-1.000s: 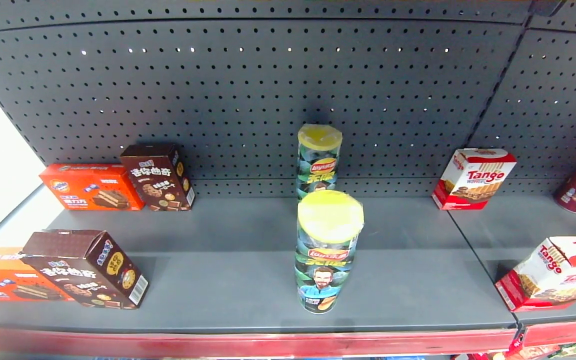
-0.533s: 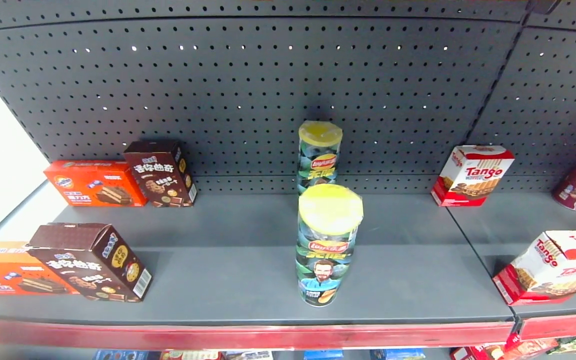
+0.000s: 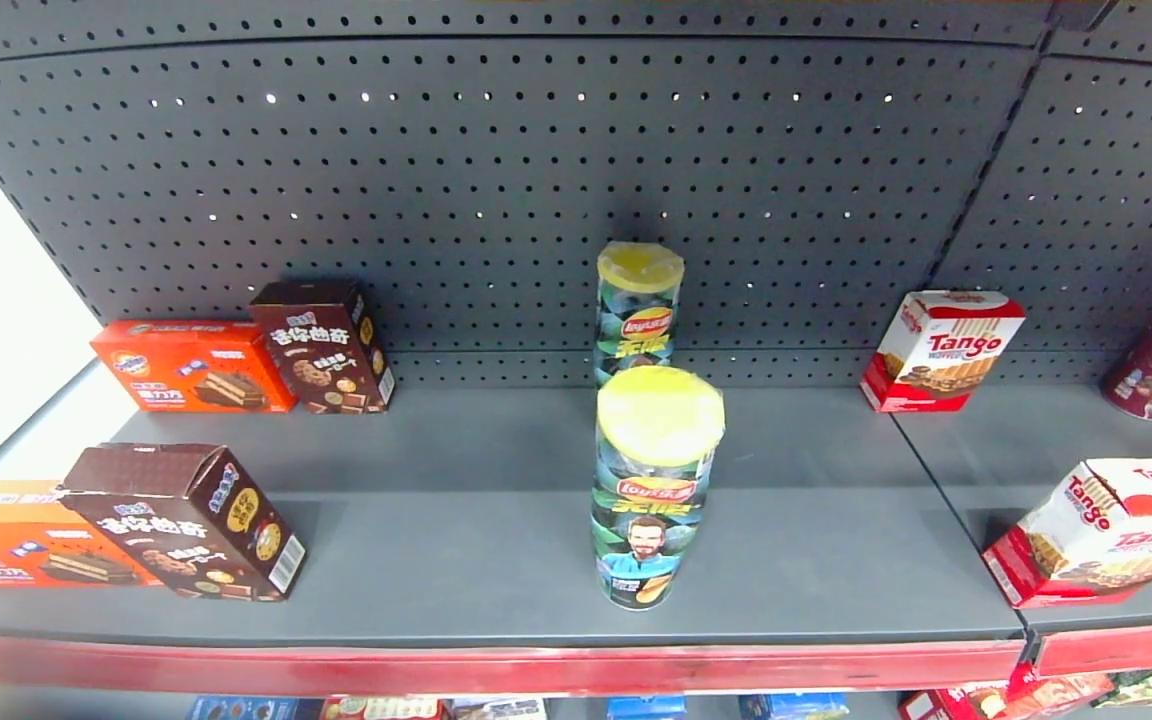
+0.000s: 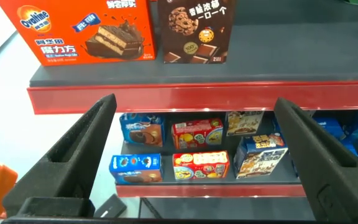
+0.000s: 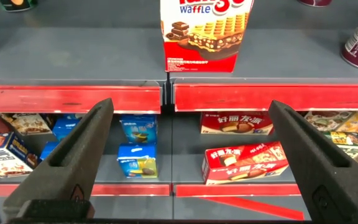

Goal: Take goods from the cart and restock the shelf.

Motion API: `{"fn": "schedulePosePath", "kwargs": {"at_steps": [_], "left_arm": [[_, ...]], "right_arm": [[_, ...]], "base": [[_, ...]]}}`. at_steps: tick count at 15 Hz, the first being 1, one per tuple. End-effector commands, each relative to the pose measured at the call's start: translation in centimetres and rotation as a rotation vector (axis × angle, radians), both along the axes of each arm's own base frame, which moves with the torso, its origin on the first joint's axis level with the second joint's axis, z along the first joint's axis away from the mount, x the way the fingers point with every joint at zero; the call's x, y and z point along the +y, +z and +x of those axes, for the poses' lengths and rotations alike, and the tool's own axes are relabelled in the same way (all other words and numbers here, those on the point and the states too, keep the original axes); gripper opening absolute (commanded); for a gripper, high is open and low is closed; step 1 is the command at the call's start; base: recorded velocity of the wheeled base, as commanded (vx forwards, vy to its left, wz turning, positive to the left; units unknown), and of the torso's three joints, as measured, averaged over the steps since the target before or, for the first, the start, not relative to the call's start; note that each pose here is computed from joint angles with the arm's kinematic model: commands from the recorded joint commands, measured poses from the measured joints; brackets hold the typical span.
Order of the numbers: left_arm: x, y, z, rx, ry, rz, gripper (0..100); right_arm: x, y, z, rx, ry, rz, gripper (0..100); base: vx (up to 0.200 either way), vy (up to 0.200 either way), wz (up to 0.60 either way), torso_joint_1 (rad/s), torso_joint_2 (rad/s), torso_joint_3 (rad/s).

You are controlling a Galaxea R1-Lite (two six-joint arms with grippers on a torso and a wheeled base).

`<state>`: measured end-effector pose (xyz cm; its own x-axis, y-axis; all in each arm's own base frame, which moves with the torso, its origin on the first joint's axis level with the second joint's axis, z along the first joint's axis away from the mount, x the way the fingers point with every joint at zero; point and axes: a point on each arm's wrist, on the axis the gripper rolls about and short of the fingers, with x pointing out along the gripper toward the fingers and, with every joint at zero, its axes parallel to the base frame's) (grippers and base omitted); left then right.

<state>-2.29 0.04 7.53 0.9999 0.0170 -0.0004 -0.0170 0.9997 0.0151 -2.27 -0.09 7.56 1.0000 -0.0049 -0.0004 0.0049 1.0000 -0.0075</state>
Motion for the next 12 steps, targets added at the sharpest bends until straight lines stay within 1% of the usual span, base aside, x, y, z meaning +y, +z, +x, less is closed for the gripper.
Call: {"fn": "schedulePosePath", "kwargs": {"at_steps": [1, 12], "left_arm": [[0.00, 0.00, 0.01, 0.001, 0.001, -0.001, 100], [0.00, 0.00, 0.01, 0.001, 0.001, -0.003, 100]], "right_arm": [[0.00, 0.01, 0.01, 0.001, 0.000, 0.000, 100], [0.00, 0.02, 0.01, 0.000, 0.000, -0.002, 100]], "base": [[0.000, 0.000, 0.00, 0.000, 0.00, 0.000], [0.000, 0.000, 0.00, 0.000, 0.00, 0.000]]}}
